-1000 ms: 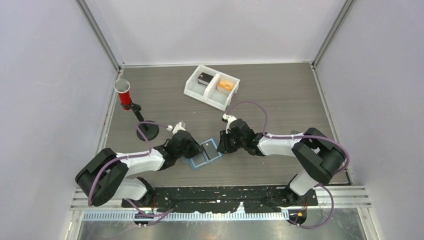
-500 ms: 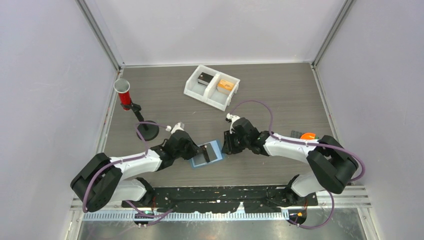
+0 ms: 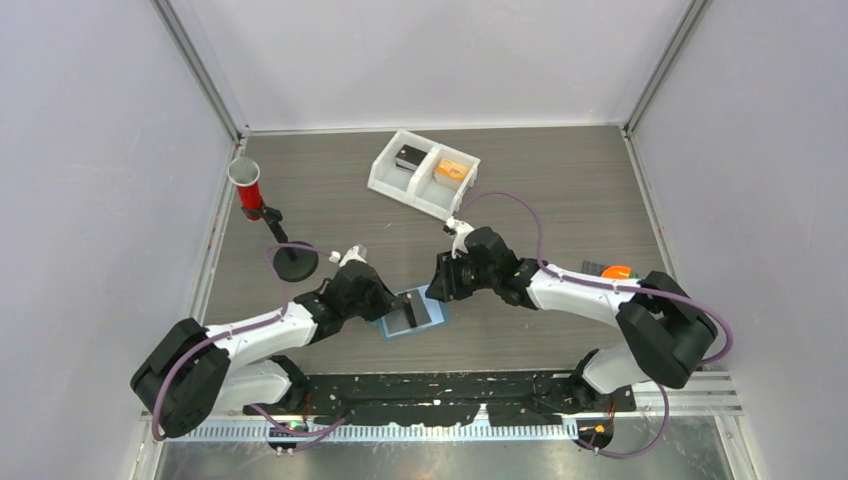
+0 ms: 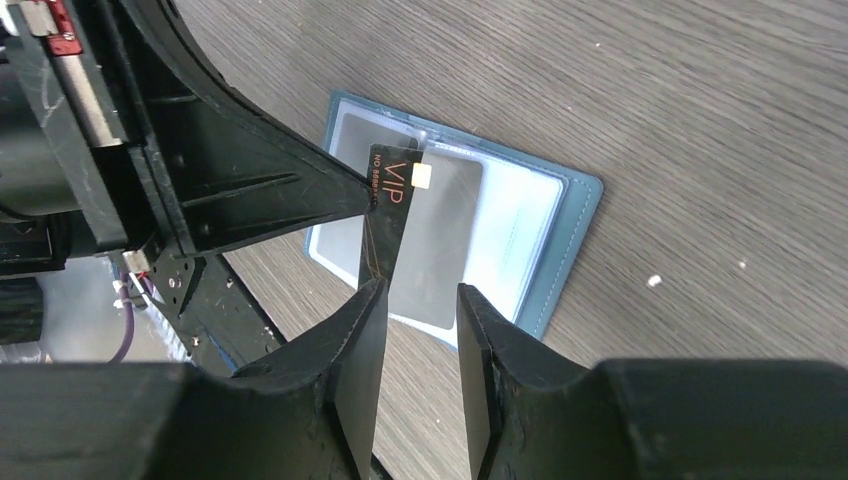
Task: Take the credit cards out of the card holder
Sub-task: Remove the credit card from the card holder, then place the credit card in the storage box.
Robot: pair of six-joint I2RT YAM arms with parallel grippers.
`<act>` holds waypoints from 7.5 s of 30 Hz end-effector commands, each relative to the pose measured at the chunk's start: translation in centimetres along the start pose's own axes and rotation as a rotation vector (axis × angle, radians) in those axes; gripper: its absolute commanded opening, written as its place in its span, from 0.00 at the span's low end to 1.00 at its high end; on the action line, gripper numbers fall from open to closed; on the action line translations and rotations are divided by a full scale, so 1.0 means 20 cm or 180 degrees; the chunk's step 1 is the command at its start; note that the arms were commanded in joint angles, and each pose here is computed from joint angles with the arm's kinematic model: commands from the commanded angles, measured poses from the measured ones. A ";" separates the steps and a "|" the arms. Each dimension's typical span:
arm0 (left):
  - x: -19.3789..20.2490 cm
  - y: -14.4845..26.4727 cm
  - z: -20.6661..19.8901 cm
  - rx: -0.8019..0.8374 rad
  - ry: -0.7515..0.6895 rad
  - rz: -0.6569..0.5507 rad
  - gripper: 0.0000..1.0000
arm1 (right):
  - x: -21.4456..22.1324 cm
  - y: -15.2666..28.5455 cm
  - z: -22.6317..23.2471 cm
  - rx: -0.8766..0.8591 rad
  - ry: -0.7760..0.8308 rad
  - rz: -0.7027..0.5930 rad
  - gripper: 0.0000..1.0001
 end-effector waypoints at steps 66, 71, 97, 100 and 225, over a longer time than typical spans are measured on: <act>-0.12 0.33 -0.06 0.0200 -0.0015 -0.0285 0.00 | 0.14 -0.18 -0.11 0.0075 -0.0202 0.0306 0.27; -0.12 0.46 -0.27 0.0774 -0.0250 -0.0197 0.00 | -0.05 0.01 0.06 -0.0299 0.0140 -0.0077 0.39; -0.01 0.67 -0.61 0.2341 -0.0601 0.0110 0.00 | -0.18 0.41 0.48 -0.1709 0.0591 -0.0698 0.49; -0.01 0.68 -0.61 0.2389 -0.0591 0.0128 0.00 | -0.18 0.42 0.49 -0.1757 0.0605 -0.0700 0.32; -1.66 -0.68 -1.11 0.0853 -0.1050 -0.1176 0.00 | -0.33 0.82 0.27 0.0184 0.0322 -0.1368 0.96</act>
Point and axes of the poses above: each gripper's point midway between its finger pads, its own y axis back along the fingers, its own z axis along the line the jaws close on, x = y × z, the point moved 2 cm from there along y, back along the fingers, and after that the axes turned 12 degrees about y, right-handed, at the moved point
